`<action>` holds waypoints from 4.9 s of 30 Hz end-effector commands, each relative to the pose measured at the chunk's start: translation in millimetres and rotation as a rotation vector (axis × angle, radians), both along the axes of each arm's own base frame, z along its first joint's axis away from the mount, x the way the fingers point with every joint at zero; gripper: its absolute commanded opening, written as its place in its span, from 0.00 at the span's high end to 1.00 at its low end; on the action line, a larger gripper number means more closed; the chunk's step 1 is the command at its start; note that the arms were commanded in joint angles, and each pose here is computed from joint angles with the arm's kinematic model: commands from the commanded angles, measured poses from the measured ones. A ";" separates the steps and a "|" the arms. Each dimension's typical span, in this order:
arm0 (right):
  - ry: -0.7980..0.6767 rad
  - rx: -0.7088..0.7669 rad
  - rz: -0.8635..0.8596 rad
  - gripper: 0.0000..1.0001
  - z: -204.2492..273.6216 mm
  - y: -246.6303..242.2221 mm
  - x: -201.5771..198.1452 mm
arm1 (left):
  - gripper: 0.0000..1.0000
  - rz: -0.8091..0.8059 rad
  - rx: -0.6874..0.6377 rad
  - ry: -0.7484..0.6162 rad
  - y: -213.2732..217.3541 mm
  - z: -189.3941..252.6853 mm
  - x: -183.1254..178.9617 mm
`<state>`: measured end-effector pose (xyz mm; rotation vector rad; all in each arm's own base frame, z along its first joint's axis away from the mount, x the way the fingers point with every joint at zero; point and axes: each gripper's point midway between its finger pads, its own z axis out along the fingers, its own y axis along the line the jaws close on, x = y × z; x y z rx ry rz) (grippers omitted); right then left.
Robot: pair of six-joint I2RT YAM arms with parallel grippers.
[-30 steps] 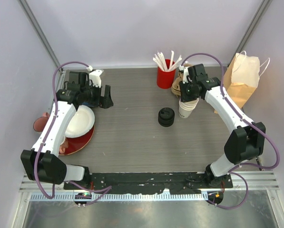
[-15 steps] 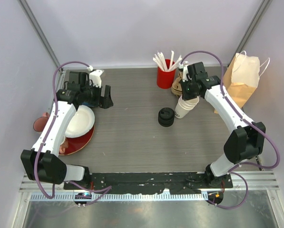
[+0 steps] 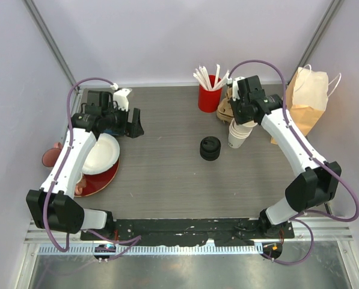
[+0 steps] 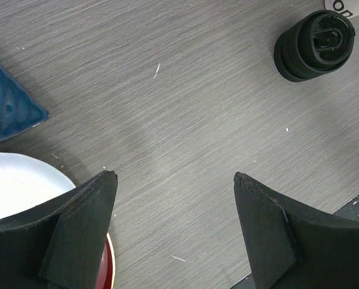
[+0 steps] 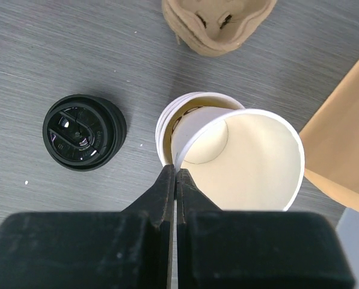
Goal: Pack the takeout coffee
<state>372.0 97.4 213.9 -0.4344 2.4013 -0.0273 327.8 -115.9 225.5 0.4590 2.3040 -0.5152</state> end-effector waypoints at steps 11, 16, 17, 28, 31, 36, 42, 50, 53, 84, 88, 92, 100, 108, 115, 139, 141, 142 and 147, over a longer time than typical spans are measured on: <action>-0.399 0.132 0.279 0.99 171.3 80.0 -17.5 | 0.12 0.056 0.070 -0.074 16.7 24.0 11.3; -0.273 0.146 0.718 0.99 109.0 185.8 -70.7 | 0.09 0.136 0.111 -0.075 39.8 23.2 12.9; -0.230 0.136 0.768 0.99 89.8 202.4 -73.9 | 0.09 0.144 0.112 -0.071 42.2 22.2 12.5; -0.058 0.082 1.035 0.99 -14.9 301.2 -103.1 | 0.09 0.213 0.128 -0.018 62.1 3.9 6.5; -0.016 0.025 1.067 0.99 -44.7 310.6 -110.5 | 0.09 0.225 0.141 -0.022 65.3 3.1 6.3; 0.047 0.010 1.090 0.99 -69.2 314.3 -118.2 | 0.09 0.222 0.142 -0.022 65.2 3.0 6.4; 0.053 0.007 1.087 0.77 -72.9 312.0 -120.0 | 0.09 0.205 0.130 -0.017 61.7 1.9 5.4; -0.098 0.094 1.019 0.46 0.8 307.9 -116.3 | 0.09 0.177 0.108 -0.012 56.0 3.3 2.6; -0.212 0.107 0.836 0.35 44.3 275.4 -89.1 | 0.09 0.163 0.087 -0.007 51.7 3.3 0.5; 0.107 -0.092 0.020 0.70 -40.8 11.5 22.3 | 0.12 0.132 0.032 0.006 40.6 2.9 -6.8; 0.101 -0.088 0.019 0.71 -37.8 11.6 21.7 | 0.12 0.132 0.034 0.005 40.9 2.8 -6.7; 0.096 -0.087 0.019 0.72 -35.5 10.6 20.9 | 0.12 0.131 0.033 0.002 40.6 3.3 -6.2; 0.082 -0.088 0.024 0.92 -27.3 10.1 21.2 | 0.12 0.126 0.035 -0.002 40.6 3.8 -6.3; 0.061 -0.111 0.025 0.99 -12.5 4.6 19.1 | 0.12 0.124 0.032 0.002 40.1 3.3 -6.6; -0.010 -0.147 -0.002 0.99 25.1 -6.7 19.9 | 0.12 0.119 0.027 0.001 38.8 3.9 -7.6; -0.045 0.014 0.796 0.99 -6.0 186.5 -121.1 | 0.12 0.112 0.015 0.007 36.7 4.6 -12.8; -0.036 0.002 0.792 0.99 -18.2 191.7 -120.1 | 0.12 0.113 0.014 0.007 36.7 4.7 -13.7; -0.038 0.005 0.799 0.99 -23.1 196.6 -120.8 | 0.12 0.112 0.015 0.004 36.8 5.8 -13.7; -0.007 -0.026 0.818 0.99 -46.6 206.8 -121.5 | 0.12 0.109 0.021 -0.006 37.7 7.6 -17.1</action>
